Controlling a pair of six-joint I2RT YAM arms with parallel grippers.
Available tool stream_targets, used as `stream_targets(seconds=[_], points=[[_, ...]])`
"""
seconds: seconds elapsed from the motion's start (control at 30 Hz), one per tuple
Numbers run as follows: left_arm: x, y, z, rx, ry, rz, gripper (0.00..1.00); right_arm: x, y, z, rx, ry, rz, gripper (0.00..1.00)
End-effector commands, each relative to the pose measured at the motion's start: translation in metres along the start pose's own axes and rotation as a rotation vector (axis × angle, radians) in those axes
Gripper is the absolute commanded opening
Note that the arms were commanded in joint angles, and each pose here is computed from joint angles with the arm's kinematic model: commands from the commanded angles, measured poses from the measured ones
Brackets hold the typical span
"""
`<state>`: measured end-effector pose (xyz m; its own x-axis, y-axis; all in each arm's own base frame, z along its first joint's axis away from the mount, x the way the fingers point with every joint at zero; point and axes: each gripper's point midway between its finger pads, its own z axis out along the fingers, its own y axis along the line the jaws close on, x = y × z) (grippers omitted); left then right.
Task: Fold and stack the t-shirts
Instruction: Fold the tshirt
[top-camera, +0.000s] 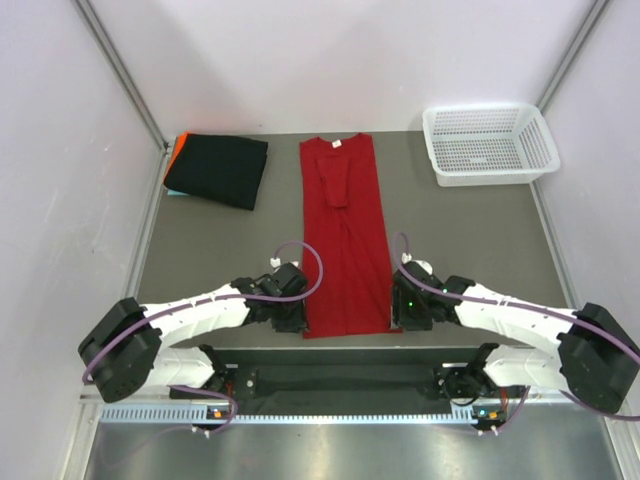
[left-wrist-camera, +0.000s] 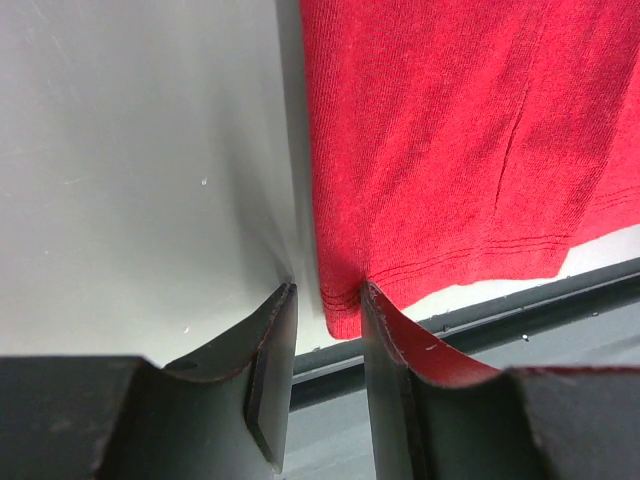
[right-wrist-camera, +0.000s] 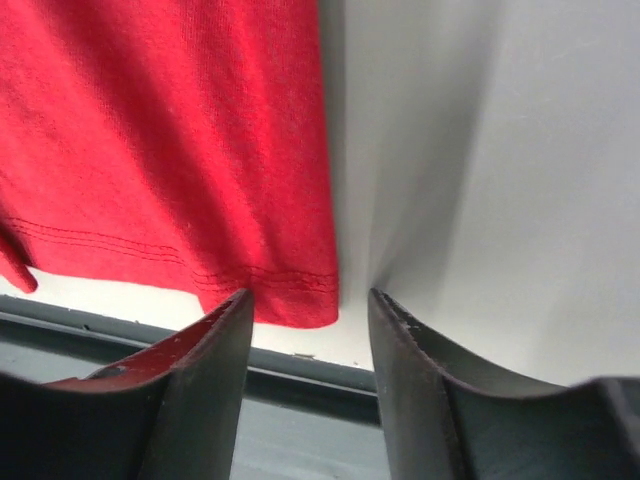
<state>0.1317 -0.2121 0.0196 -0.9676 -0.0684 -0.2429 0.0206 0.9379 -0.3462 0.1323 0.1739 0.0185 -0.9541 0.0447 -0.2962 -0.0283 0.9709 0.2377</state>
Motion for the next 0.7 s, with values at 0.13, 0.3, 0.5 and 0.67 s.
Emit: stream_targets(seconds=[0.13,0.3,0.5,0.67], points=[[-0.004,-0.005,-0.010,0.013,-0.020,0.001,0.37,0.002,-0.005,0.002,-0.006,-0.045,0.012,0.31],[-0.011,-0.011,-0.026,0.037,-0.056,0.002,0.42,0.003,-0.009,0.001,-0.003,-0.060,0.030,0.02],[-0.010,-0.006,-0.019,0.044,-0.078,-0.033,0.46,0.003,-0.009,-0.001,-0.026,-0.076,0.040,0.00],[0.003,-0.003,-0.009,0.049,-0.021,-0.053,0.44,0.004,-0.006,-0.004,-0.060,-0.086,0.039,0.00]])
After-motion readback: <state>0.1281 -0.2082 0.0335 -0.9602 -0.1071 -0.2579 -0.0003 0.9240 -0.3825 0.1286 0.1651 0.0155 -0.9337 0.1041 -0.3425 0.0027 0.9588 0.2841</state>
